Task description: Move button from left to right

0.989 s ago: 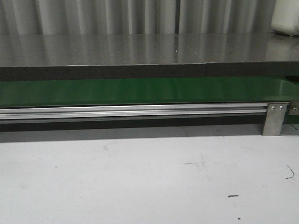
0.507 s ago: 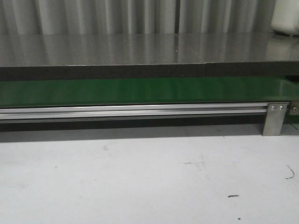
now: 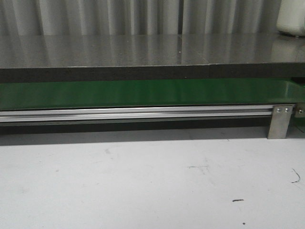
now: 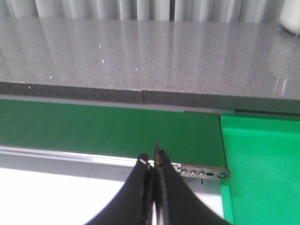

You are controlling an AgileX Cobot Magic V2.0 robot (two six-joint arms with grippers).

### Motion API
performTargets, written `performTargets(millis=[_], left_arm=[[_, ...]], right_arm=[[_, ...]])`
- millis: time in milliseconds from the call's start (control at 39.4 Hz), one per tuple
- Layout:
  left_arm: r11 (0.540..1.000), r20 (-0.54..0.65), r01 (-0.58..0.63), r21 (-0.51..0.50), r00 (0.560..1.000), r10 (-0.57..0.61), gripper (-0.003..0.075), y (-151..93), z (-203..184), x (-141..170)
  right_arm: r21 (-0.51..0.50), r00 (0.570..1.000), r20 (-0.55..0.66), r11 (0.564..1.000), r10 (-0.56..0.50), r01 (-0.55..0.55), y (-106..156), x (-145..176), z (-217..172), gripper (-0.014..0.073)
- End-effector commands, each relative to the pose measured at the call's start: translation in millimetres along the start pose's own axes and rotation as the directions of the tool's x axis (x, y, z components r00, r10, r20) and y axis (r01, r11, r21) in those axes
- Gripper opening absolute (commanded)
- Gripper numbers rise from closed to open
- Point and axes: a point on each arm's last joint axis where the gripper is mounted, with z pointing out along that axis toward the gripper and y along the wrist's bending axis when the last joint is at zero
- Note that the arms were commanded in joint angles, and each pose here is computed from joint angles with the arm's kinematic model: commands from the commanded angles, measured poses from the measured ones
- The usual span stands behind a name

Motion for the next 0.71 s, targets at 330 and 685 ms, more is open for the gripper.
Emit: performTargets(millis=[330, 685], left_arm=[[1.000, 0.079, 0.002, 0.000, 0.997, -0.002, 0.0706, 0.1, 1.9, -17.8], [1.000, 0.084, 0.004, 0.001, 0.996, -0.004, 0.0548, 0.0, 2.3, -18.4]], right_arm=[[-0.001, 0.998, 0.061, 1.000, 0.006, -0.006, 0.5, -17.3, 5.8, 0.0554], [-0.001, 0.998, 0.070, 1.000, 0.005, -0.005, 0.4, -18.1, 5.7, 0.0634]])
